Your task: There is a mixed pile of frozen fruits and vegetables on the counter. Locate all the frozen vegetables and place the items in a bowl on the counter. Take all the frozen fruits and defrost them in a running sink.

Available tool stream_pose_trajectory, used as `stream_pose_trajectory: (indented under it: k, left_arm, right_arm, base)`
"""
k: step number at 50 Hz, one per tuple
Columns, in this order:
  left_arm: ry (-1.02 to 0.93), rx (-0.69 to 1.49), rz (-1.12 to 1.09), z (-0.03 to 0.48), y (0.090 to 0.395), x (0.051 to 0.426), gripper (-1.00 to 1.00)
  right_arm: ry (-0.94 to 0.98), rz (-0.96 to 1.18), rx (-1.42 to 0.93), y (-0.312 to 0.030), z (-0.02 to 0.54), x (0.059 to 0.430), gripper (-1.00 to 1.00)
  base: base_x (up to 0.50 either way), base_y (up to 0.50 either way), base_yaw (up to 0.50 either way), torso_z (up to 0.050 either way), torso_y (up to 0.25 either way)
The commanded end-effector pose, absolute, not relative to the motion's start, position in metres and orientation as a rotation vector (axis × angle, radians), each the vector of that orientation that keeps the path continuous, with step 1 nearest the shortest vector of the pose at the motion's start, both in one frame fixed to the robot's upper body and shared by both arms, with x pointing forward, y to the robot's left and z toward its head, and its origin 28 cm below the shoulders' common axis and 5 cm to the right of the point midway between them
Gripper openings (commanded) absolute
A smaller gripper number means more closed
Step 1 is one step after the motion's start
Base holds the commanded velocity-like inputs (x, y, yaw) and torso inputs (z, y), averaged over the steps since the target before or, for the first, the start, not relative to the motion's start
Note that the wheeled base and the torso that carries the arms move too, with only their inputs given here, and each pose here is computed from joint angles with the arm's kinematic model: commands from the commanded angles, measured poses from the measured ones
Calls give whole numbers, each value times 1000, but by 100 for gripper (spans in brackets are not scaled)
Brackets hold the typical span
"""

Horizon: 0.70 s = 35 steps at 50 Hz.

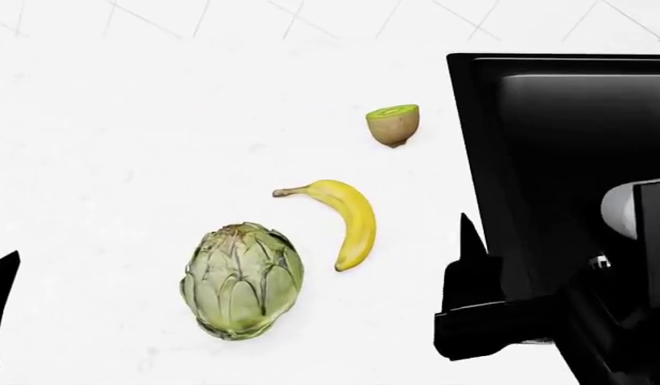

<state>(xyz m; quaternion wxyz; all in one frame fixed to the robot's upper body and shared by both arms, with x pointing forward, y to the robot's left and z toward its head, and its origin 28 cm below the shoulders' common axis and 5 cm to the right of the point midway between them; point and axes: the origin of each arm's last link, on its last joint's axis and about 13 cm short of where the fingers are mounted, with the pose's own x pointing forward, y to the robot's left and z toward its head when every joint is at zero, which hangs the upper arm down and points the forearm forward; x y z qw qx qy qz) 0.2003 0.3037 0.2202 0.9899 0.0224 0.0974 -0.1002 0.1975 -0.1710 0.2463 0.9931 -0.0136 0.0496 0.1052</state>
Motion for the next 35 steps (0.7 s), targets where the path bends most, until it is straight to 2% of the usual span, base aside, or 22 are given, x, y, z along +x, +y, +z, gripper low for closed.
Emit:
stream_pose_trajectory:
  k: [1,15,35]
  left_arm:
    - [166,22,-179,220,304,204,100]
    - [164,15,-179,217,307,204,100]
    - [175,15,-187,213,306,206,100]
  right_arm:
    - [163,412,-31,-142,262,223,100]
    - [220,631,-67,-101,266,257,100]
    - [355,711,-47,-75,245,287,100]
  base:
    - [0,0,0,0,0]
    - [0,0,0,0,0]
    - [0,0,0,0,0]
